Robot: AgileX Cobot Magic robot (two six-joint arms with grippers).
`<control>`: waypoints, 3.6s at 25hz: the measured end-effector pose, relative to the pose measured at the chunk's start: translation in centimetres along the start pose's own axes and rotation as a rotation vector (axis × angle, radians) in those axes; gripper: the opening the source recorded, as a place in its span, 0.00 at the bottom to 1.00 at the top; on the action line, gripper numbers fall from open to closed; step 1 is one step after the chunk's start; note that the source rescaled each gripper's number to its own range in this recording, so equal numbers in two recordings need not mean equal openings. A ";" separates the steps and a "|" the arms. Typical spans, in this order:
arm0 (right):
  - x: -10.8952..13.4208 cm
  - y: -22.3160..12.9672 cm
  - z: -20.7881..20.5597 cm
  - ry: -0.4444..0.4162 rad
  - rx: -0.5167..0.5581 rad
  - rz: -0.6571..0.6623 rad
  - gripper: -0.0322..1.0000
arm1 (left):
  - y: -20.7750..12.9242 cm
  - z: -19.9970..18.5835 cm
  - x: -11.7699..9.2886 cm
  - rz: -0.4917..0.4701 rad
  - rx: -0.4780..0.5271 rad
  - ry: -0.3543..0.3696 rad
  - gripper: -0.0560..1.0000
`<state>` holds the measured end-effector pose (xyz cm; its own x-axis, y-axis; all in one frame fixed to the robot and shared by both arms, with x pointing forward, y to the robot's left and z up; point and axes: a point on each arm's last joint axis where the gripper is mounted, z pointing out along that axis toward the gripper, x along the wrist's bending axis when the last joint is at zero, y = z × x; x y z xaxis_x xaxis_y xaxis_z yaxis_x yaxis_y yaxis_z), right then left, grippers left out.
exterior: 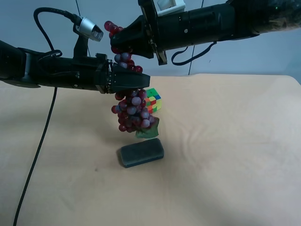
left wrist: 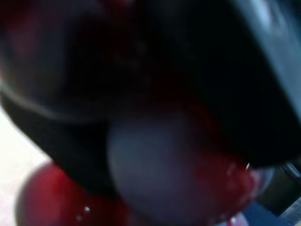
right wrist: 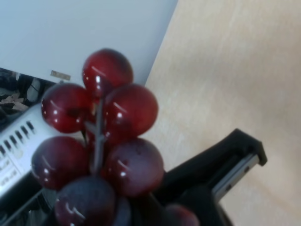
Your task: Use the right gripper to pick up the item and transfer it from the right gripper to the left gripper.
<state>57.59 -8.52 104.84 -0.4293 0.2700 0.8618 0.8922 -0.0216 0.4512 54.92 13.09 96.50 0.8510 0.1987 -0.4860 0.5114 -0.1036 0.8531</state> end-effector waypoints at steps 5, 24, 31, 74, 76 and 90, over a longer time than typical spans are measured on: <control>0.0 0.0 0.0 -0.001 -0.002 -0.030 0.03 | 0.0 0.0 0.0 0.000 0.000 0.000 0.06; 1.2 -0.7 -1.2 -0.131 0.107 -0.219 1.00 | -0.5 0.1 0.3 -0.028 0.027 0.004 0.06; 3.6 -1.5 -4.5 -0.383 0.226 -0.502 1.00 | -0.4 0.1 0.3 -0.050 0.016 0.007 0.06; 8.3 -26.3 -24.2 -1.089 -0.096 -0.546 1.00 | -0.3 0.1 0.1 -0.123 0.004 -0.015 0.06; 7.7 -26.8 -24.1 -1.089 -0.088 -0.540 1.00 | -0.3 0.1 0.1 -0.130 0.004 -0.015 0.06; 8.3 -27.9 -25.0 -1.119 -0.216 -0.540 0.99 | -0.3 0.1 0.1 -0.135 0.004 -0.015 0.05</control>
<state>25.61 -29.75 105.14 -0.2835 0.9569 -0.0636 0.5538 0.2175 0.8037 54.87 13.04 96.20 0.7762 0.1965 -0.5990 0.6217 -0.0811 0.7790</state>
